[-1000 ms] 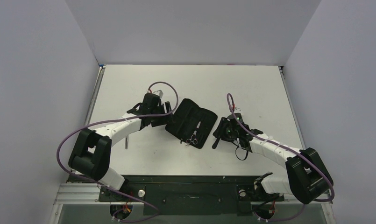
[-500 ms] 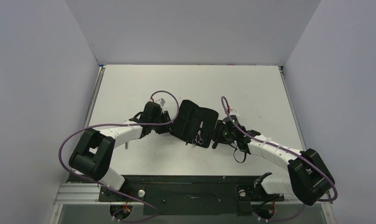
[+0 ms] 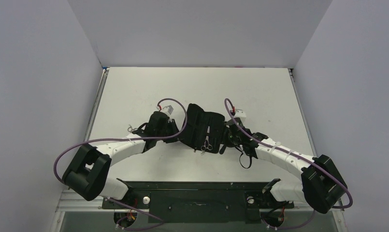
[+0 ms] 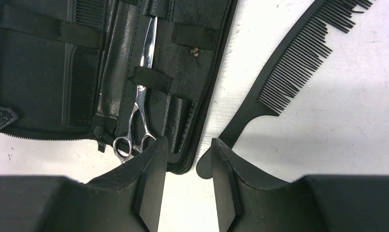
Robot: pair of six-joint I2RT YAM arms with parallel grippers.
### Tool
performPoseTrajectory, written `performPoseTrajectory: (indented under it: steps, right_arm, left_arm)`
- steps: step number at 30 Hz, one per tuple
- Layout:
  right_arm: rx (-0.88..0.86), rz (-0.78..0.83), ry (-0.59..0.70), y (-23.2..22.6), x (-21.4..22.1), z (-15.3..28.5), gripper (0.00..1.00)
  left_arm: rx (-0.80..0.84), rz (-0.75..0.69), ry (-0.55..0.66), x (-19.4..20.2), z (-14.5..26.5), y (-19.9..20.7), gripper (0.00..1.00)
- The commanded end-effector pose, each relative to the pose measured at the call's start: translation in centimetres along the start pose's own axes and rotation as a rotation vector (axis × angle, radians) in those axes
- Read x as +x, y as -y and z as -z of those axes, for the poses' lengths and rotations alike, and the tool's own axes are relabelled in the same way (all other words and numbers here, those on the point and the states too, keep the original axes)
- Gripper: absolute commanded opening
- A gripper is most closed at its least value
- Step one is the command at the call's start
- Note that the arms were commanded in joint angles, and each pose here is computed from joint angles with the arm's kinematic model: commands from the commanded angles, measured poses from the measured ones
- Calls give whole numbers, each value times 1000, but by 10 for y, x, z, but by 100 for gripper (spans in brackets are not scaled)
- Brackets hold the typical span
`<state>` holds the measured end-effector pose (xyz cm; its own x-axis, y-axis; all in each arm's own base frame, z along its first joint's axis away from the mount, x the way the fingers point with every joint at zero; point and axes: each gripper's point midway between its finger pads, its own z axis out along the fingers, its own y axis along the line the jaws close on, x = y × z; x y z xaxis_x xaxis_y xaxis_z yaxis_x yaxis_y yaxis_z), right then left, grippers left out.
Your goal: Sort the hair-cutting tools
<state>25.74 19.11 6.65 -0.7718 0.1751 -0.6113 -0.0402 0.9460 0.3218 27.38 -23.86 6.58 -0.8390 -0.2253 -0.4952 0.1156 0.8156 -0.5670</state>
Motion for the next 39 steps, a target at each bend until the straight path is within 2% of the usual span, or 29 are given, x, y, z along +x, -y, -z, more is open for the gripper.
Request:
performPoseTrajectory:
  steps: [1, 7, 11, 19, 28, 39]
  right_arm:
    - [10, 58, 85, -8, -21, 13, 35]
    - [37, 91, 162, -9, -24, 19, 35]
    - [-3, 110, 198, -21, -24, 18, 34]
    - [25, 202, 125, -40, -10, -1, 27]
    - [24, 271, 58, -67, 1, -22, 27]
    - [76, 328, -14, -63, 26, -30, 29]
  left_arm:
    - [45, -21, 55, -5, 9, 13, 0]
    - [60, -29, 54, 6, 15, 17, 0]
    - [49, -32, 54, 10, 17, 14, 0]
    - [35, -24, 64, 12, 21, 10, 0]
    - [34, -31, 70, 12, 23, 10, 0]
    - [24, -32, 54, 16, 21, 6, 0]
